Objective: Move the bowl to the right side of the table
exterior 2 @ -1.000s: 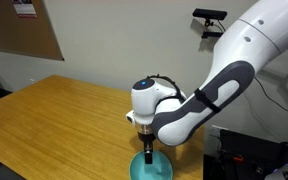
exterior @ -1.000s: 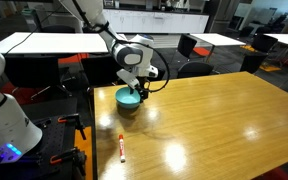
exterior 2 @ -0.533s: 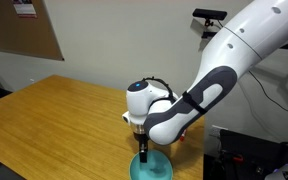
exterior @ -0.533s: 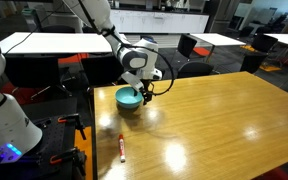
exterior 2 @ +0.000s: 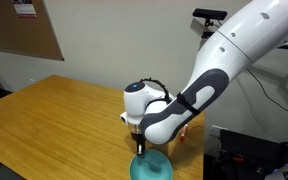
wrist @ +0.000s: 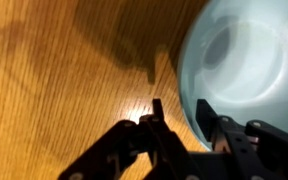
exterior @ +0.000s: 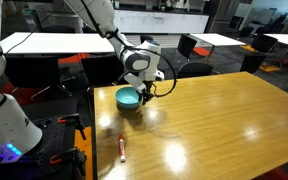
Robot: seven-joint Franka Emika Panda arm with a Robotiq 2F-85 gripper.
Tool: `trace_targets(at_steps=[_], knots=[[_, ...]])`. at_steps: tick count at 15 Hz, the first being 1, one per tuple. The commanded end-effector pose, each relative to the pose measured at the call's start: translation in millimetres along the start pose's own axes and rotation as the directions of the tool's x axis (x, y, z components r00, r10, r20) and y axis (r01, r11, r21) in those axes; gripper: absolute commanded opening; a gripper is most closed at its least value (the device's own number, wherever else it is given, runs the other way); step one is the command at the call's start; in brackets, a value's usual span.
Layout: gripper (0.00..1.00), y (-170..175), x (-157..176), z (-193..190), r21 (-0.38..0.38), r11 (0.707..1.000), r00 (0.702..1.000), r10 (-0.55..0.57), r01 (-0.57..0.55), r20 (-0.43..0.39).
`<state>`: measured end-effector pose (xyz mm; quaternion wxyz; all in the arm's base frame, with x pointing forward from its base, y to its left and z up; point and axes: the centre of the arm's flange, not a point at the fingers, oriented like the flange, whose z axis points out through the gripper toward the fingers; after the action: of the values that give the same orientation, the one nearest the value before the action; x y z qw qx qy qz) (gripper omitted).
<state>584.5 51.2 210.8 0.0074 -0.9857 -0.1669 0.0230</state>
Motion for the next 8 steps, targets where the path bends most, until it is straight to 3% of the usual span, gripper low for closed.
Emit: trace_targets(at_steps=[1,2,3,8], knots=[[0.11,4.3,7.6,-3.2,0.006,1.000,1.000,0.013,-0.013,-0.009],[0.02,5.0,8.2,-3.8,0.006,1.000,1.000,0.016,-0.016,-0.009],[0.00,6.0,8.5,-4.3,0.010,1.000,1.000,0.018,-0.018,-0.009],[0.01,20.8,9.0,-15.4,0.034,0.997,0.997,0.072,-0.071,-0.036]])
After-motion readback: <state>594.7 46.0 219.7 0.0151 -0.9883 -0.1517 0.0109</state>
